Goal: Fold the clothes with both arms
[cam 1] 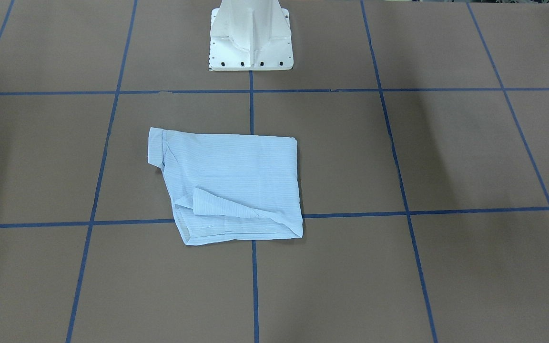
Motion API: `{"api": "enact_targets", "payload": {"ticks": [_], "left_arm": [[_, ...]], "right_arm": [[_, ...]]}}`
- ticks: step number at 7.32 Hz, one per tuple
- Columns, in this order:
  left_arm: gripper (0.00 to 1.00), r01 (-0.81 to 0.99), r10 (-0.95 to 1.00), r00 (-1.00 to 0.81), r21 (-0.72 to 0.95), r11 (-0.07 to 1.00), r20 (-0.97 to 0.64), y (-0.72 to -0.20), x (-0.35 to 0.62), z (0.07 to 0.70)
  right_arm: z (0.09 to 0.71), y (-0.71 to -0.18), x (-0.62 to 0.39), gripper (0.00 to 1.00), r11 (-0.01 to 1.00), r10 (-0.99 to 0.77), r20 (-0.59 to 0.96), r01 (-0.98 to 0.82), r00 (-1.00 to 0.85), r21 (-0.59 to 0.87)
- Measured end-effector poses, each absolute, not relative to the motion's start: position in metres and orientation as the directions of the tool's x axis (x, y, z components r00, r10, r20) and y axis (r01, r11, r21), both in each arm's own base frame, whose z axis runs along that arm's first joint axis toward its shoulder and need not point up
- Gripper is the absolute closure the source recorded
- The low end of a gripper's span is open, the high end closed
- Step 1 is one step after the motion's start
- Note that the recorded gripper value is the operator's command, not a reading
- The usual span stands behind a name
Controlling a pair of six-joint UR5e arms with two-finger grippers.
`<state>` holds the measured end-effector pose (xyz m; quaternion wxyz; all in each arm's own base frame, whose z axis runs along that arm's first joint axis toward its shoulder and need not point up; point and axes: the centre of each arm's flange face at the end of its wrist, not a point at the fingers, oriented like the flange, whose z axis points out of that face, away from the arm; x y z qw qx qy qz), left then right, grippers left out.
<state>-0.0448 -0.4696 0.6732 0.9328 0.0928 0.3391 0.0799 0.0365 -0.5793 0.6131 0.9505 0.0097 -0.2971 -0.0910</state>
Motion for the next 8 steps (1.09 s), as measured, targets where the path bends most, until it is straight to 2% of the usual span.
{"api": "enact_targets", "payload": {"ticks": [5, 8], "left_arm": [[0.00, -0.090, 0.142, 0.755, 0.113, 0.990, -0.640, -0.467, -0.044, 0.647], [0.00, -0.071, 0.108, 0.725, 0.082, 0.994, -0.681, -0.462, -0.052, 0.639]], "right_arm": [[0.642, -0.542, 0.060, 0.00, 0.997, 0.069, 0.668, -0.019, 0.741, -0.081], [0.663, -0.497, 0.074, 0.00, 0.991, 0.127, 0.712, -0.052, 0.691, -0.126]]}}
